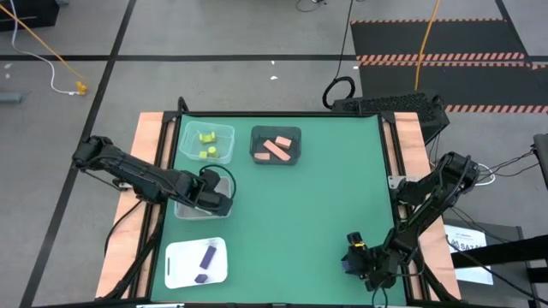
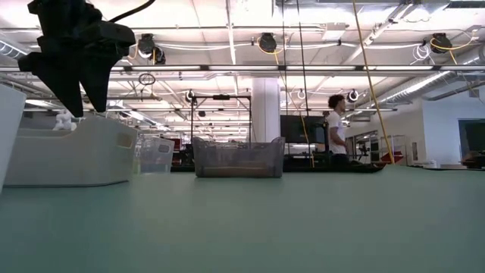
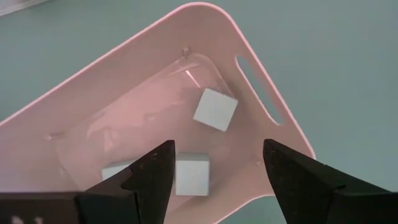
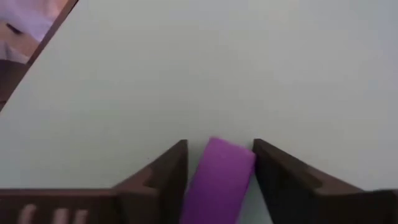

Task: Sort & place blocks by color
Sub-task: Put the violet block into the white bin

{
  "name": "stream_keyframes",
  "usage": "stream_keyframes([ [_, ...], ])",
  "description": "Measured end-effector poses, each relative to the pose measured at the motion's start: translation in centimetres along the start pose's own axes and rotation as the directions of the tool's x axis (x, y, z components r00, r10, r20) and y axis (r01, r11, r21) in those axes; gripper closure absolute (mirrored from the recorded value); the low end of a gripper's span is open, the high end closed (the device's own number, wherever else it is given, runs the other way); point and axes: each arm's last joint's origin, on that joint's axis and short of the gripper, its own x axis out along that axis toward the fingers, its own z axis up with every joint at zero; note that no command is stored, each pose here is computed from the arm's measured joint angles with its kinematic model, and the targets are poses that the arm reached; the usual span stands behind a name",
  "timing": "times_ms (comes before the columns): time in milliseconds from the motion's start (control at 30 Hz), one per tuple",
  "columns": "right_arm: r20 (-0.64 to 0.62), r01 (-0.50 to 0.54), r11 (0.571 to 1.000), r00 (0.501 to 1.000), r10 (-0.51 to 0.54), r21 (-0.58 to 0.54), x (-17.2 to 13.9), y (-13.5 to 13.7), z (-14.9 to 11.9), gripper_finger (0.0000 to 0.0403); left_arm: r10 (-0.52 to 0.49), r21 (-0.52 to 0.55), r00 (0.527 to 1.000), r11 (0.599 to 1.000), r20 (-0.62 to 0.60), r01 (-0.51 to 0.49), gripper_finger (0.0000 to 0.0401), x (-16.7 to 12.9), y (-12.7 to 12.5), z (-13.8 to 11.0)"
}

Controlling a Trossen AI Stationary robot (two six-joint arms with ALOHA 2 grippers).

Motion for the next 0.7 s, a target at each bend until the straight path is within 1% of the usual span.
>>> stream_keyframes([
  [167, -0.002, 0.002, 1.0, 1.0, -0.002, 0.004, 0.0, 0.0, 0.0, 0.0312, 0.0, 0.003, 1.0, 1.0, 0.0, 0.0, 0.0157, 0.0, 0.0, 0.0],
  [200, -0.002, 0.002, 1.0, 1.0, -0.002, 0.004, 0.0, 0.0, 0.0, 0.0317, 0.0, 0.003, 1.0, 1.0, 0.0, 0.0, 0.0158, 0.0, 0.0, 0.0],
  [533, 0.006, -0.008, 1.0, 1.0, 0.008, 0.022, -0.4, -0.3, 0.3, 0.0317, -0.008, 0.0, 1.0, 1.0, 0.002, 0.008, 0.0158, 0.0, -0.1, 0.0],
  [633, 0.034, -0.02, 0.999, 0.999, 0.019, 0.046, -1.2, -0.7, 0.9, 0.0317, -0.023, -0.012, 1.0, 1.0, 0.004, 0.023, 0.0157, 0.0, -0.2, 0.0],
  [700, 0.086, -0.041, 0.996, 0.996, 0.034, 0.075, -2.0, -0.9, 1.8, 0.0317, -0.058, -0.021, 0.998, 0.998, 0.011, 0.059, 0.0158, 0.0, -0.6, 0.1],
])
